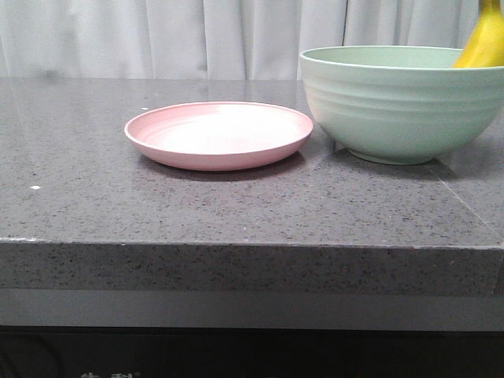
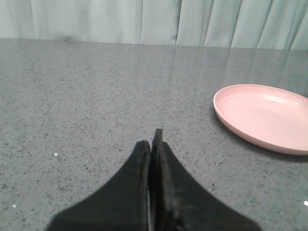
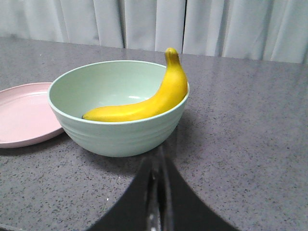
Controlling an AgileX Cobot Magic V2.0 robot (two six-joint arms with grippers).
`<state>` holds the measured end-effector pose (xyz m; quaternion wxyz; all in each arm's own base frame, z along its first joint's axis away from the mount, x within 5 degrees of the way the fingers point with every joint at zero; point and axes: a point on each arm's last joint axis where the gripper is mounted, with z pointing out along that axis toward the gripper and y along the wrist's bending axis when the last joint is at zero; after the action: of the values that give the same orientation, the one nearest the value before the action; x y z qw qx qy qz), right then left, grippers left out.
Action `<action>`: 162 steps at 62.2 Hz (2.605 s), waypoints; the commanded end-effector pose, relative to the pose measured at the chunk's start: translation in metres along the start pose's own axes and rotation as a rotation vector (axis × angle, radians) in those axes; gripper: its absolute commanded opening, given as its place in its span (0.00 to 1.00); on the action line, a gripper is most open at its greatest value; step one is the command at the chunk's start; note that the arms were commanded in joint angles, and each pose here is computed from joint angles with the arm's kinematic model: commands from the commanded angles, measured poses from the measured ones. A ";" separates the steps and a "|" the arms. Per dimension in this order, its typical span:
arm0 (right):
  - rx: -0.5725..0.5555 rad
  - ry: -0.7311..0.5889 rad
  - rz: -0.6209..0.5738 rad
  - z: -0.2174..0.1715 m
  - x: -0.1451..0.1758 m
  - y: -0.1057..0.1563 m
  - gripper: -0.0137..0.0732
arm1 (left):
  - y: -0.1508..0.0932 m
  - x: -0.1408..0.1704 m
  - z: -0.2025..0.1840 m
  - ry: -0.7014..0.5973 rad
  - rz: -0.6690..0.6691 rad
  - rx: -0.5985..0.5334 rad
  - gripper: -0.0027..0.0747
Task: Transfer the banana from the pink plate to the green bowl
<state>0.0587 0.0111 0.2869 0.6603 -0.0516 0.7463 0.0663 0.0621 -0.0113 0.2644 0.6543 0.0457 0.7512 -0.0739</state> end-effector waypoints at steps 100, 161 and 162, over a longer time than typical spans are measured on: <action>0.072 -0.120 0.021 -0.003 0.033 -0.005 0.09 | 0.009 0.061 -0.001 -0.160 0.002 -0.104 0.01; 0.142 -0.088 0.075 0.006 0.092 -0.011 0.09 | 0.009 0.061 -0.001 -0.158 0.002 -0.104 0.01; 0.142 -0.088 0.075 0.006 0.092 -0.011 0.09 | 0.009 0.061 -0.001 -0.158 0.002 -0.104 0.01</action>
<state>0.0557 0.0035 0.1840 0.6491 0.0216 0.7591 0.0445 0.0557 -0.0045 0.1962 0.6756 0.0136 0.7363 -0.0353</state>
